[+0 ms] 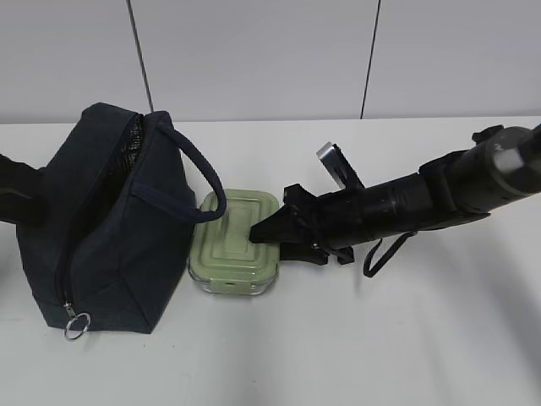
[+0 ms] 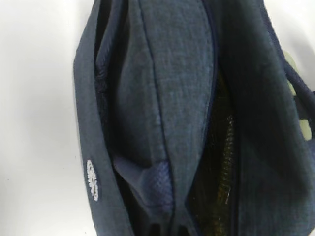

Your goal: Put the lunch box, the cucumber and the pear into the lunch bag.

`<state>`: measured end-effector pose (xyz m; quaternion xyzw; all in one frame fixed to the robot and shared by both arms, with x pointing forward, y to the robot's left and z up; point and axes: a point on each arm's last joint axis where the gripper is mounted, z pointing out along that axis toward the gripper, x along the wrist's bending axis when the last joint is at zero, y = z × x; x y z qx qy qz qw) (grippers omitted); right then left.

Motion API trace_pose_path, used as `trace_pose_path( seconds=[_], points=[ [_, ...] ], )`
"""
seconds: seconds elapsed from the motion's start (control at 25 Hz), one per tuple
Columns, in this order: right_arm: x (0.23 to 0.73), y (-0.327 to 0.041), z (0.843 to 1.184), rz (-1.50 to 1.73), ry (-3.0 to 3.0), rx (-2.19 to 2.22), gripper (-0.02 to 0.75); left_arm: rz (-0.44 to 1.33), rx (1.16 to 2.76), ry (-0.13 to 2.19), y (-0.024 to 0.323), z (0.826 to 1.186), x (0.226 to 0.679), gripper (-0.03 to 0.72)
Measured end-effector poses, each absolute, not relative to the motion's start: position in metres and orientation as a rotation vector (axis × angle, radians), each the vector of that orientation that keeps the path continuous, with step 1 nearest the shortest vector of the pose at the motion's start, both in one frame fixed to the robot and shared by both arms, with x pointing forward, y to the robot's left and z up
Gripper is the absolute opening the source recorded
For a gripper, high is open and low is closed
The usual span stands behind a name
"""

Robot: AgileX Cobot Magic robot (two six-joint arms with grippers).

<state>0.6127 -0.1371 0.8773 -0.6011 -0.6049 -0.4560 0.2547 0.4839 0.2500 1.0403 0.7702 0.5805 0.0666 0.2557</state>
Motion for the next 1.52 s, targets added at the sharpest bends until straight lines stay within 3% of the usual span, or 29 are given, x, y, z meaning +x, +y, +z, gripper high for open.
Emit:
trace_pose_path(
  seconds=[0.16,0.4,0.64,0.88,1.16,1.52],
  points=[
    [0.619,-0.172,0.899,-1.281,-1.762,-1.645,0.335,0.181,2.091,1.576,0.25,1.04,0.484,-0.015],
    [0.619,-0.201,0.981,-1.527,-1.875,-1.614,0.335,0.181,2.091,1.576,0.25,1.04,0.484,-0.015],
    [0.613,-0.167,1.053,-1.723,-1.986,-1.352,0.333,0.181,2.091,1.576,0.25,1.04,0.484,-0.015],
    [0.607,-0.095,1.103,-1.849,-2.067,-1.084,0.333,0.18,2.089,1.576,0.25,1.04,0.484,-0.015],
    [0.611,-0.038,1.089,-1.832,-2.09,-1.034,0.333,0.176,2.083,1.577,0.25,1.04,0.484,-0.015],
    [0.631,-0.024,1.049,-1.776,-1.965,-1.167,0.333,0.173,2.08,1.578,0.249,1.041,0.484,-0.015]
  ],
)
